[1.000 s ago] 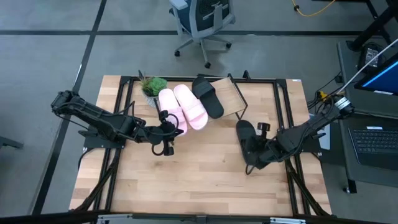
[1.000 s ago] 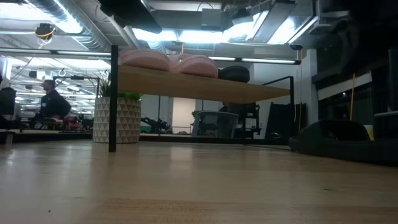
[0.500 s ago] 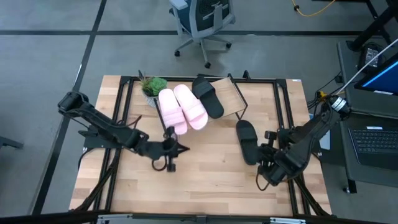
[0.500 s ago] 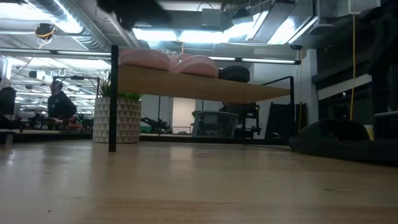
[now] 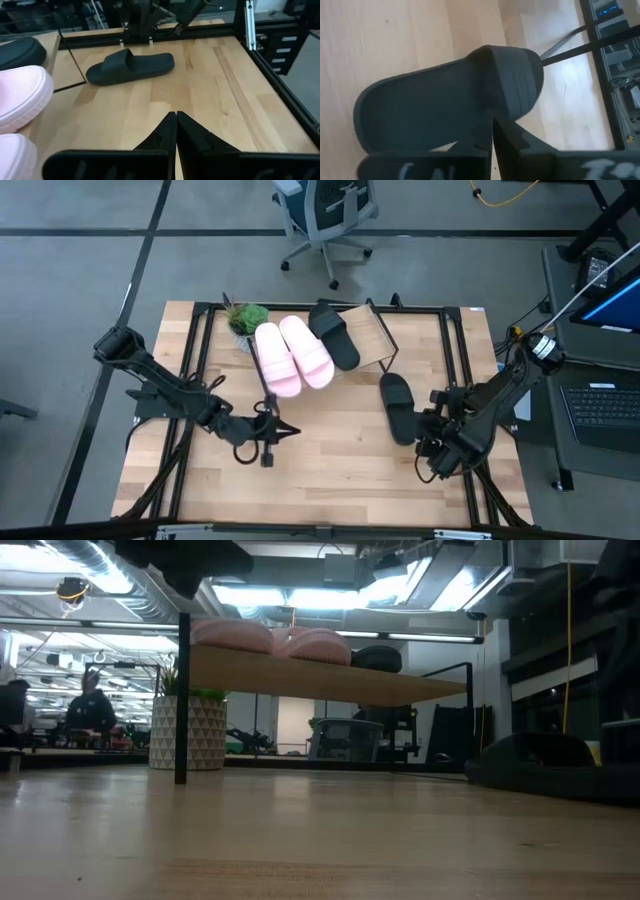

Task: Pick and place slides into the shelf
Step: Put the black slide on the shelf

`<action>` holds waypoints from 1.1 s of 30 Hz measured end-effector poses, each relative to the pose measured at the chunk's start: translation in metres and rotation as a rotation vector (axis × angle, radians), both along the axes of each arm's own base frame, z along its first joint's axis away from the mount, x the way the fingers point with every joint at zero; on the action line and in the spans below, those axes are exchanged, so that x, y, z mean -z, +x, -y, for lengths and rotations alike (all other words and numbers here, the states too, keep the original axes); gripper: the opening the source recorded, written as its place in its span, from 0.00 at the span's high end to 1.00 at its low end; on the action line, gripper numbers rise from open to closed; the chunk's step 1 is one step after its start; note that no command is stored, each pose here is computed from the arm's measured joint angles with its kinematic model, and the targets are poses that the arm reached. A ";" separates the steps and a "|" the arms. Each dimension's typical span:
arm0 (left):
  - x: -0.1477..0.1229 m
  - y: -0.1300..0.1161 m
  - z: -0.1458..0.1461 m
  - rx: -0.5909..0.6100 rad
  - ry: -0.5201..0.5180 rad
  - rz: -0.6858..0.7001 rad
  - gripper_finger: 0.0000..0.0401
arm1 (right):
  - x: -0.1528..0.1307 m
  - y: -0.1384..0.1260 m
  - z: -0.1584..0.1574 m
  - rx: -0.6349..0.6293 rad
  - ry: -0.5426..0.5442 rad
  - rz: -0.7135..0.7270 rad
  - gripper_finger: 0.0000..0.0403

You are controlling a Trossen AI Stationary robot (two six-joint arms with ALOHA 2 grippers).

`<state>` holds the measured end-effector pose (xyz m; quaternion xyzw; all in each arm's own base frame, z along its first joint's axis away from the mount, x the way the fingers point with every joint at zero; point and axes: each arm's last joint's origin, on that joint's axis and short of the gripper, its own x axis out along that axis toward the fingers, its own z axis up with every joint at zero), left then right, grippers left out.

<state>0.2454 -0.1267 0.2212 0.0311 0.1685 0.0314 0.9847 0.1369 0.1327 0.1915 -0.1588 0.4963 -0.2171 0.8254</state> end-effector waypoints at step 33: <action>-0.001 0.006 -0.010 -0.028 -0.009 0.010 0.99 | 0.013 0.029 0.023 -0.042 -0.038 -0.045 0.66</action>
